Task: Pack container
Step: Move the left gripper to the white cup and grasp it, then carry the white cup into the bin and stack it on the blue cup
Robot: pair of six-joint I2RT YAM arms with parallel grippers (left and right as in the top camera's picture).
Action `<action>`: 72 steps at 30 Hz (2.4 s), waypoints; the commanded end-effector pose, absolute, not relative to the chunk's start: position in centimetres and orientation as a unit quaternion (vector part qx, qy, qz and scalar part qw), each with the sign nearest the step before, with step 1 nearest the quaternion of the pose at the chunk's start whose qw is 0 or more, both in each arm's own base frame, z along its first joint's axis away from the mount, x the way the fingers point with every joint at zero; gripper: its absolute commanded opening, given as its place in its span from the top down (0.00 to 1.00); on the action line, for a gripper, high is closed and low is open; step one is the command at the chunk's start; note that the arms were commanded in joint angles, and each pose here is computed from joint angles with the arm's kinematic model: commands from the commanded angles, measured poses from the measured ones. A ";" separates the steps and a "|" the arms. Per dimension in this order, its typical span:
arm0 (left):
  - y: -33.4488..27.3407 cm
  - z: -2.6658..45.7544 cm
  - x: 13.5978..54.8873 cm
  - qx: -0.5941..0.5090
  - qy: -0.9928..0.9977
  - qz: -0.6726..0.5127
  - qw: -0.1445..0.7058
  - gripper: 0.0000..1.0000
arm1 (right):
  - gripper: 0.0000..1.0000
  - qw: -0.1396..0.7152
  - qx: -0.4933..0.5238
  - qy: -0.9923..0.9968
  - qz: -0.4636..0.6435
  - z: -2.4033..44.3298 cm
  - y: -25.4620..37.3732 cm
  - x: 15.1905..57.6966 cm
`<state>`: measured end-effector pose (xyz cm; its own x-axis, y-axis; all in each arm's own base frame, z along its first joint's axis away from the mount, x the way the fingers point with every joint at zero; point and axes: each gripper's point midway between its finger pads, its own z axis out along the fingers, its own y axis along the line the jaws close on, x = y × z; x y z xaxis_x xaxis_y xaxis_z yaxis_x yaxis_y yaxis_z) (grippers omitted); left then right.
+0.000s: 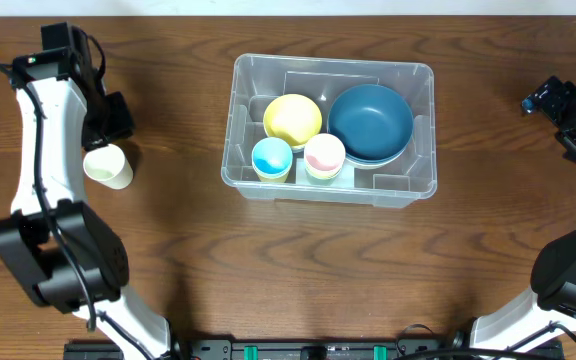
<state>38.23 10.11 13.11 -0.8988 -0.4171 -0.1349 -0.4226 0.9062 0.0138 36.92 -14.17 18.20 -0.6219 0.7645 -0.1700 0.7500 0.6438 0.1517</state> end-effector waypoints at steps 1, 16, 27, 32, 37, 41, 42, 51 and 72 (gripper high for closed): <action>10.6 11.0 38.0 -0.210 0.977 0.024 0.036 0.65 | 0.01 0.112 0.426 0.897 0.033 18.4 -14.2 36.8; 10.6 4.6 37.5 -0.209 0.977 0.020 -0.045 0.91 | 0.01 0.112 0.426 0.897 0.033 18.4 -14.2 36.8; 8.9 6.7 38.3 -0.217 0.975 -0.034 -0.030 0.94 | 0.01 0.112 0.426 0.897 0.033 18.4 -14.2 36.8; 6.9 11.6 39.8 -0.205 0.975 -0.078 0.034 0.94 | 0.01 0.112 0.426 0.897 0.033 18.4 -14.2 36.8; 3.2 19.0 40.7 -0.157 0.971 -0.115 0.137 0.94 | 0.01 0.112 0.426 0.897 0.033 18.4 -14.2 36.8; -1.6 25.2 40.0 -0.083 0.963 -0.129 0.222 0.94 | 0.01 0.112 0.426 0.897 0.033 18.4 -14.2 36.8; -2.8 26.4 39.6 -0.058 0.961 -0.131 0.238 0.94 | 0.01 0.112 0.426 0.897 0.033 18.4 -14.2 36.8; -13.3 30.0 36.2 0.109 0.943 -0.123 0.289 0.94 | 0.01 0.112 0.426 0.897 0.032 18.4 -14.2 36.8; -19.7 19.0 34.8 0.165 0.974 -0.088 0.125 0.94 | 0.01 0.112 0.426 0.897 0.033 18.4 -14.2 36.8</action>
